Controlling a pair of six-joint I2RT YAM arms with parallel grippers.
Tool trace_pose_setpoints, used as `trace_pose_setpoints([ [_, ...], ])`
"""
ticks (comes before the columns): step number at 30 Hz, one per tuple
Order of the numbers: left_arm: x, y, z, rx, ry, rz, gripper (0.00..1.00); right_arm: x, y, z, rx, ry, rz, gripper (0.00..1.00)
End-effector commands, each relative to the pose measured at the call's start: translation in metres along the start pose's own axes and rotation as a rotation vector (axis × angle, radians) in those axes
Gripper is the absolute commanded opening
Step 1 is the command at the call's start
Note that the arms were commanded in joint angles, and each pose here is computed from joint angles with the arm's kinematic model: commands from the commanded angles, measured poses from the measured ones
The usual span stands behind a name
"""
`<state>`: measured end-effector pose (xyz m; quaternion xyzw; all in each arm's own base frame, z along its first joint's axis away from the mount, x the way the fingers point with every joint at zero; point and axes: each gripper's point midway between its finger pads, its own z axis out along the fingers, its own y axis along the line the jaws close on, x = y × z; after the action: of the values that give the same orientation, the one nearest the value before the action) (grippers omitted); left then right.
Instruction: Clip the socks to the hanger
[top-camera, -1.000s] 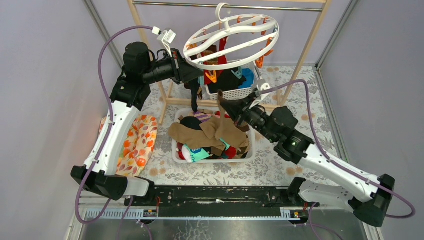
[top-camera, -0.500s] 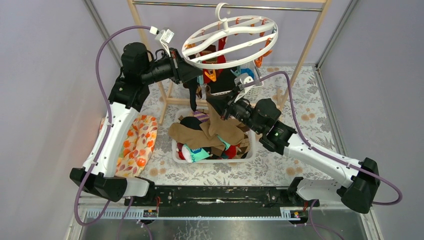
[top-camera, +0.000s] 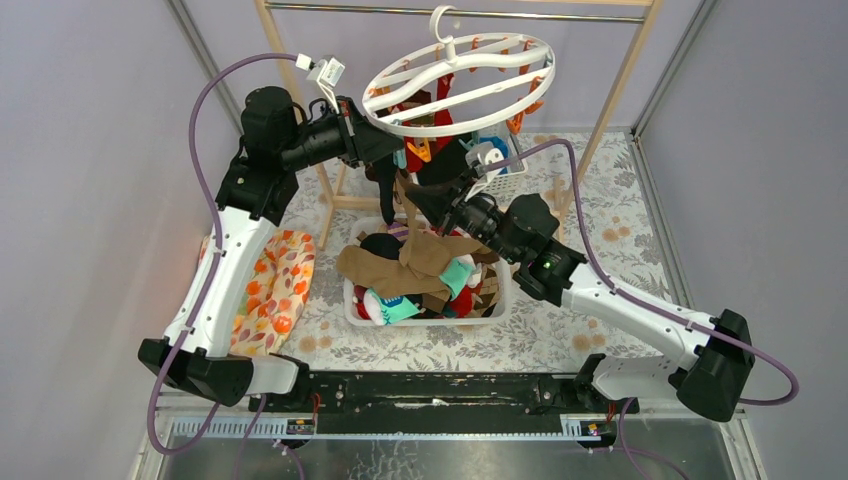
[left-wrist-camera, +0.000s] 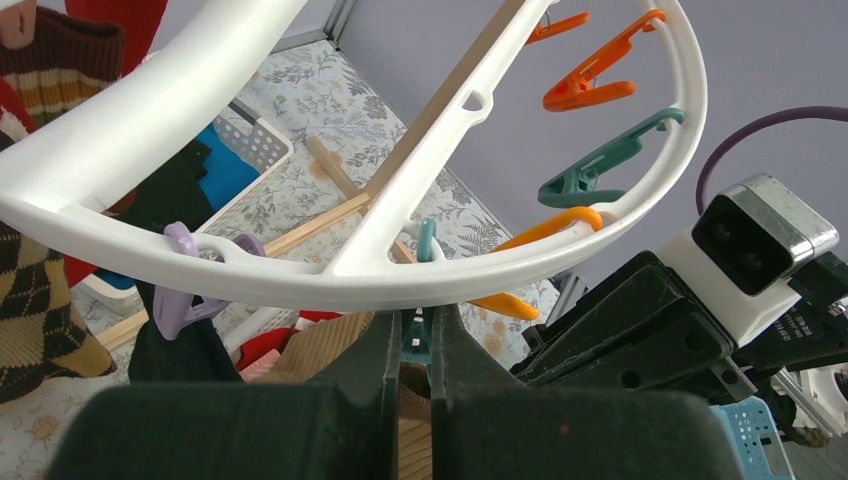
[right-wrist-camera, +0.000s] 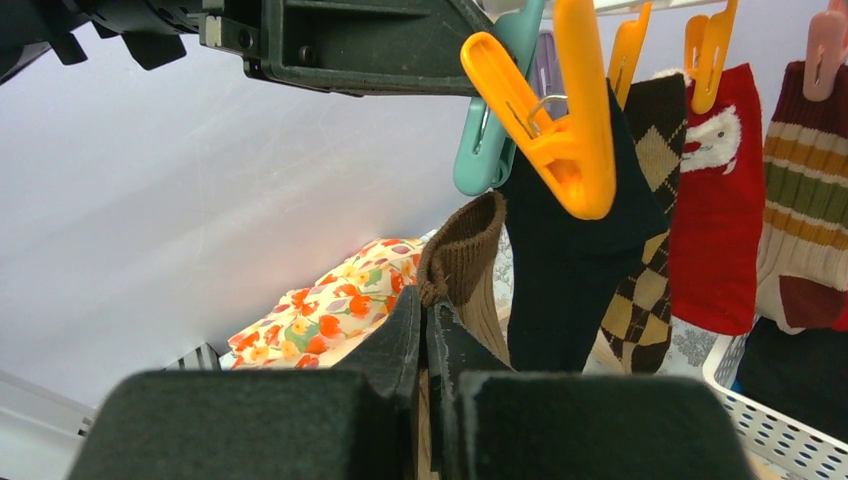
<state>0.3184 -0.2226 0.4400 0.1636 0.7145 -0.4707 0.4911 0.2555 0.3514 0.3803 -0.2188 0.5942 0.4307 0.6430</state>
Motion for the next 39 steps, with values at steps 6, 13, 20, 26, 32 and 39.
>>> trace_pose_setpoints([
  [6, -0.008, -0.002, -0.002, -0.021, -0.048, 0.007, 0.0, -0.048, 0.011, 0.009, -0.032, -0.128, -0.003, 0.0],
  [13, -0.009, 0.0, -0.001, -0.033, -0.054, 0.003, 0.0, -0.055, 0.009, 0.009, -0.016, -0.152, -0.003, 0.0],
  [20, -0.01, -0.002, -0.001, -0.026, -0.055, -0.003, 0.0, -0.057, 0.007, 0.009, -0.003, -0.163, 0.0, 0.0],
  [26, -0.01, -0.002, 0.0, -0.027, -0.056, 0.0, 0.0, -0.068, -0.001, 0.007, 0.046, -0.205, -0.006, 0.0],
  [32, -0.011, -0.002, 0.0, -0.027, -0.059, -0.001, 0.0, -0.072, -0.003, 0.009, 0.057, -0.209, -0.017, 0.0],
  [39, -0.014, -0.002, -0.001, -0.034, -0.07, 0.018, 0.0, -0.084, -0.001, 0.01, 0.059, -0.237, -0.016, 0.0],
])
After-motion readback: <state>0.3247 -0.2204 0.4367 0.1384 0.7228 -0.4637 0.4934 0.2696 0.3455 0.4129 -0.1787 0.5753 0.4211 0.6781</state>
